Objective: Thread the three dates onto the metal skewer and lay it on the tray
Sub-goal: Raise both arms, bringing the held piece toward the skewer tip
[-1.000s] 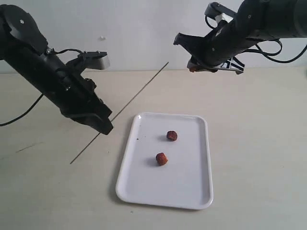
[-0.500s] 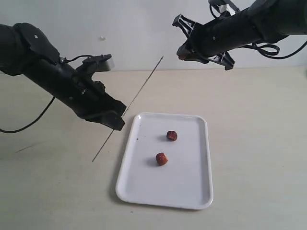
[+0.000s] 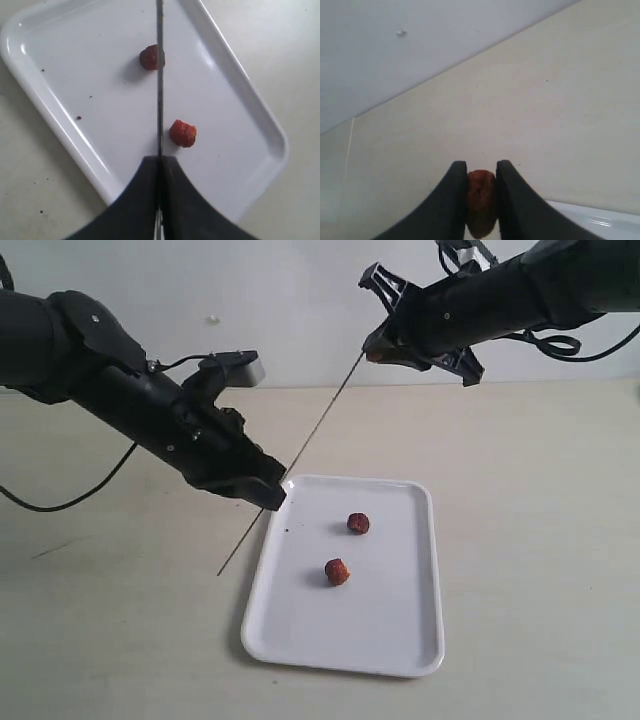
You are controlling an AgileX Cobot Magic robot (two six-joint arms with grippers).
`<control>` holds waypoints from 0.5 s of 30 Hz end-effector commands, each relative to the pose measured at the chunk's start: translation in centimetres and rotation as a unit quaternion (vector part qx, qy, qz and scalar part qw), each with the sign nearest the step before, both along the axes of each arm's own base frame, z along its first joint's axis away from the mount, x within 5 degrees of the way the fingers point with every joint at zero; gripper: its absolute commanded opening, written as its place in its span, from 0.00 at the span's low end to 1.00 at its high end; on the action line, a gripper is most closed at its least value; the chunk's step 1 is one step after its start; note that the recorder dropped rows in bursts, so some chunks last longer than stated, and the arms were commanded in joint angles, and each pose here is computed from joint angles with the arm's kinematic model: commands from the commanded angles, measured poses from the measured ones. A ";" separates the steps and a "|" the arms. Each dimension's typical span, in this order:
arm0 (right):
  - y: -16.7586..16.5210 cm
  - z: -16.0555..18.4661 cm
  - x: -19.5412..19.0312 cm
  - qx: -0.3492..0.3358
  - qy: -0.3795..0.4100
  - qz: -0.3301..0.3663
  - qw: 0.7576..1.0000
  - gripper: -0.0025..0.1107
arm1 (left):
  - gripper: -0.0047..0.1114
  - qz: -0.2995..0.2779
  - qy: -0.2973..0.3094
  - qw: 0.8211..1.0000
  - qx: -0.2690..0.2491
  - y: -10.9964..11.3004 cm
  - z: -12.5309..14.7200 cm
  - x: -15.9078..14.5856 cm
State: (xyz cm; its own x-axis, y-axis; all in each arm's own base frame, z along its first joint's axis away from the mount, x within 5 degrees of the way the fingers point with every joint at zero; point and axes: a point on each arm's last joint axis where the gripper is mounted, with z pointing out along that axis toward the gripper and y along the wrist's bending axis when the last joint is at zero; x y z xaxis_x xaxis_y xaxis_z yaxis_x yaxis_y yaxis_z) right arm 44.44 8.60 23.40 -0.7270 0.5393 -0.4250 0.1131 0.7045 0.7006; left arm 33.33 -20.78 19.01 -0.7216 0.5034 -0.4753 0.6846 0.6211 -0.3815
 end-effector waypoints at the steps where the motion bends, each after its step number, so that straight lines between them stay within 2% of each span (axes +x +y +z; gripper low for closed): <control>1: -0.5 0.6 0.2 -0.006 -0.019 -0.015 1.000 0.20 | 0.04 -0.014 0.006 1.000 0.003 -0.2 -0.1 -0.4; 15: -1.3 0.8 0.6 -0.018 -0.040 -0.046 0.998 0.20 | 0.04 -0.018 0.010 1.000 0.005 -0.1 -0.1 -0.5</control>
State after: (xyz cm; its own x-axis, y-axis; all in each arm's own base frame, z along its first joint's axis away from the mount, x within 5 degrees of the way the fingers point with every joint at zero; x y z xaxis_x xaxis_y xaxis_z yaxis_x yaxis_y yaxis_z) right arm 45.12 7.60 23.70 -0.6497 0.5875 -0.4824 0.1330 0.7126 0.6888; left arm 33.02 -20.77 18.95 -0.7158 0.5284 -0.4565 0.6948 0.6046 -0.3895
